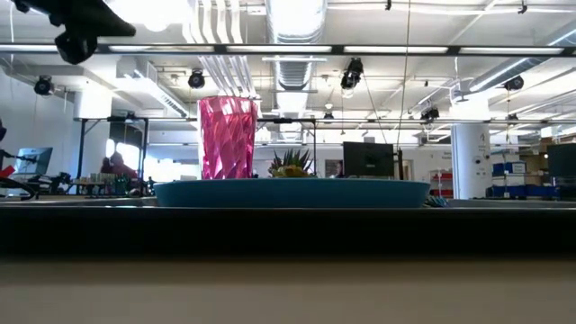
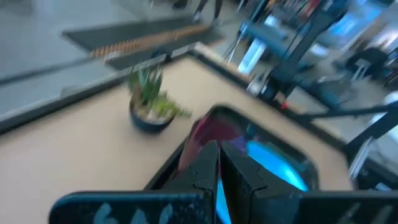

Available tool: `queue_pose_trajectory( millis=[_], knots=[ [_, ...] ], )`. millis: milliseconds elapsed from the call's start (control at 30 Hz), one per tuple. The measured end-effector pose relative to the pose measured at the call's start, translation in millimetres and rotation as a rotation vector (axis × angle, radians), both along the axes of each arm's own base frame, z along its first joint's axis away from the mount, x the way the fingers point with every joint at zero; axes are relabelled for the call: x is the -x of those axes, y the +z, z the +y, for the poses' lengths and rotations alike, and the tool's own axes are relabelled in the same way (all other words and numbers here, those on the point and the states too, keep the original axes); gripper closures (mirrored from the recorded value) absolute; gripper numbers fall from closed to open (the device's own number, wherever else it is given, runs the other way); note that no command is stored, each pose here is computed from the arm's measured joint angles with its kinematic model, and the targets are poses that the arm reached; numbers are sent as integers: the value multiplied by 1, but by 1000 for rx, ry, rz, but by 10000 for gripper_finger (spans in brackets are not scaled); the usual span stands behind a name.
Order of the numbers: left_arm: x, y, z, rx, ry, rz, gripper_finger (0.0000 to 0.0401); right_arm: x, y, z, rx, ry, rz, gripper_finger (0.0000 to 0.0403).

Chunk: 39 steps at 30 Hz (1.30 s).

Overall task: Pick and place plate/cup/fork/spoon on tray
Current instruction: Return to Home Position

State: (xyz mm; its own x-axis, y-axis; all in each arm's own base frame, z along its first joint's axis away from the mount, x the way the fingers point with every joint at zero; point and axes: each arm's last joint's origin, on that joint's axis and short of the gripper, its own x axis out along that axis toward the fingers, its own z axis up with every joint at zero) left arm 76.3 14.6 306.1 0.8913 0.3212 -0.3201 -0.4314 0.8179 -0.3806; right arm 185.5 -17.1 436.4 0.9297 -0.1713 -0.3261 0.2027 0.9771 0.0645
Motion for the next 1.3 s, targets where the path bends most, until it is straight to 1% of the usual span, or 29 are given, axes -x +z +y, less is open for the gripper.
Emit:
queue_pose_trajectory(
  millis=[100, 233, 300, 367, 433, 500, 600, 667, 867, 933, 1000, 1100, 1167, 1300],
  knots=[
    [4, 8, 0, -34, -5, -87, 401, 3, 1, 0, 2, -5, -8, 394],
    [11, 18, -1, -45, -6, -186, 401, 9, 3, 0, -3, -7, -13, 394],
    [15, 21, -2, -30, -4, -206, 401, 13, 3, 1, -47, -21, -11, 394],
    [18, 24, -2, 33, 0, -248, 401, 18, 2, 1, -106, -37, -7, 394],
    [21, 26, -4, 58, -38, -269, 401, 23, 1, 2, -178, -60, 0, 394],
    [24, 26, -5, 68, -85, -279, 401, 26, -1, 2, -204, -66, 20, 394],
    [25, 26, -6, 67, -108, -284, 401, 28, 0, 5, -196, 4, 24, 394],
    [25, 26, -6, 65, -109, -281, 401, 27, 3, 9, -194, 81, -7, 394],
    [23, 22, -7, 29, -137, -256, 401, 26, 11, 22, -83, 371, -86, 394],
    [23, 22, -7, 26, -139, -262, 401, 30, 14, 25, -58, 435, -127, 394],
    [25, 23, -7, 24, -139, -271, 401, 37, 14, 27, -50, 465, -161, 394],
    [27, 25, -7, -1, -145, -292, 401, 73, 17, 28, -47, 475, -247, 394],
    [29, 25, -7, -11, -146, -297, 401, 91, 17, 28, -38, 481, -301, 394],
    [34, 25, -8, -15, -146, -313, 401, 98, 7, 28, -42, 490, -342, 394]
  ],
)
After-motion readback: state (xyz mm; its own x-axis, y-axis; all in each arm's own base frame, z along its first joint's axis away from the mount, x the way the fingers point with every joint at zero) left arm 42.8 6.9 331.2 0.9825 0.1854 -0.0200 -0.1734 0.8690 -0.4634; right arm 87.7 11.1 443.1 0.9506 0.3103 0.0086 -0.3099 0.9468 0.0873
